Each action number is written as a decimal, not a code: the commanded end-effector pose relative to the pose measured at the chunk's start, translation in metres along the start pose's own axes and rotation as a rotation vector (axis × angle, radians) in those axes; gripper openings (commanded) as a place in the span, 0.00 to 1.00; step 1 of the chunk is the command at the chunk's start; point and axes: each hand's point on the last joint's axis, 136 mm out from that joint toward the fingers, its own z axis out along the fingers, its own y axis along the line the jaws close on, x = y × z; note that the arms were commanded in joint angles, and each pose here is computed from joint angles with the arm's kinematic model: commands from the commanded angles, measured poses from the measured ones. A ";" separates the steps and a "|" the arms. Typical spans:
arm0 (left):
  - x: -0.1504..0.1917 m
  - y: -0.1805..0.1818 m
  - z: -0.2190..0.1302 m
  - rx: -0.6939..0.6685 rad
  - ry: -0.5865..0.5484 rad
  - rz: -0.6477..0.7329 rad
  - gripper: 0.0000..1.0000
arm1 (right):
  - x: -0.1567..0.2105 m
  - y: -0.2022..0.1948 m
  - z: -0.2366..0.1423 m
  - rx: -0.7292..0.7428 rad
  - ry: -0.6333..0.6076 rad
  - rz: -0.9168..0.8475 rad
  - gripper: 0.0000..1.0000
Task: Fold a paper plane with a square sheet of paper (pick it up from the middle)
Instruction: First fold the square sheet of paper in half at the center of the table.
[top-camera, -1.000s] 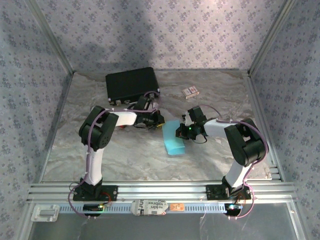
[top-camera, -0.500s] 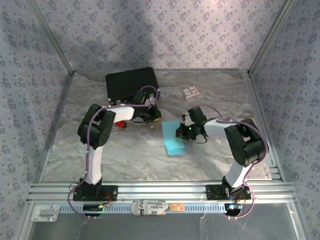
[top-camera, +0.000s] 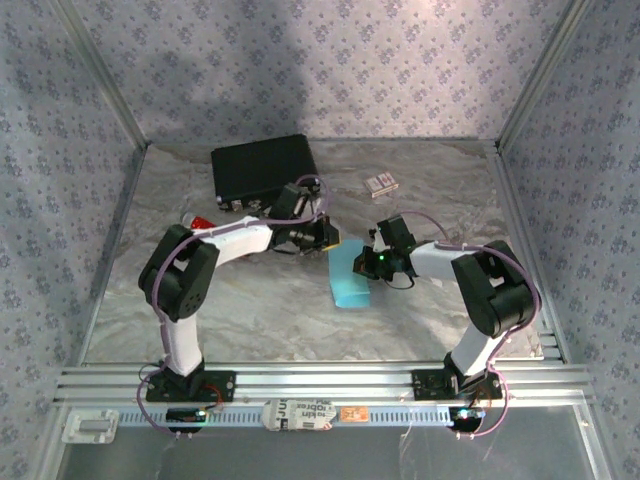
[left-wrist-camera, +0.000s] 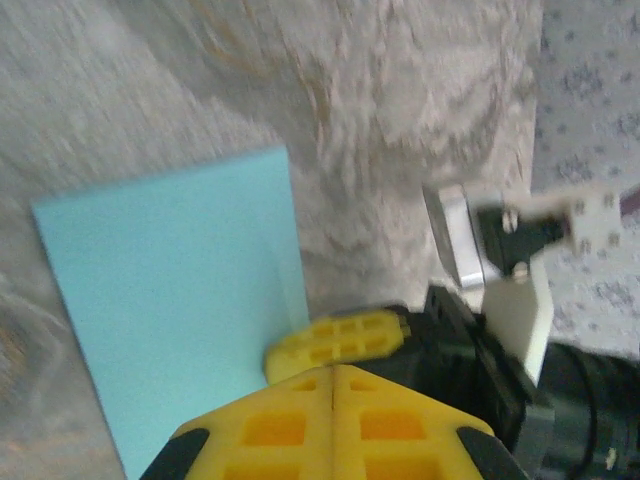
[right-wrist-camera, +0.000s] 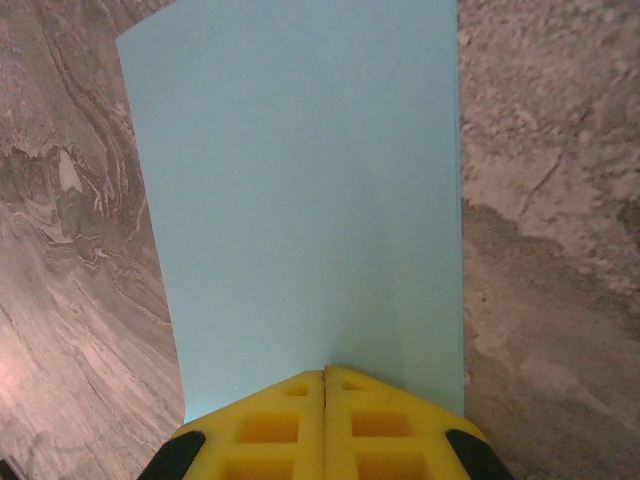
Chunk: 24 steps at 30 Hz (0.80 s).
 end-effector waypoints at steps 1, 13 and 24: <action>0.027 -0.004 0.003 0.066 0.091 -0.053 0.05 | 0.020 -0.037 0.003 0.137 0.036 0.060 0.00; 0.070 0.017 0.024 0.087 0.198 -0.129 0.05 | 0.025 -0.041 0.004 0.143 0.053 0.054 0.00; 0.098 0.067 0.031 -0.068 0.255 -0.137 0.04 | 0.027 -0.043 0.006 0.151 0.063 0.054 0.00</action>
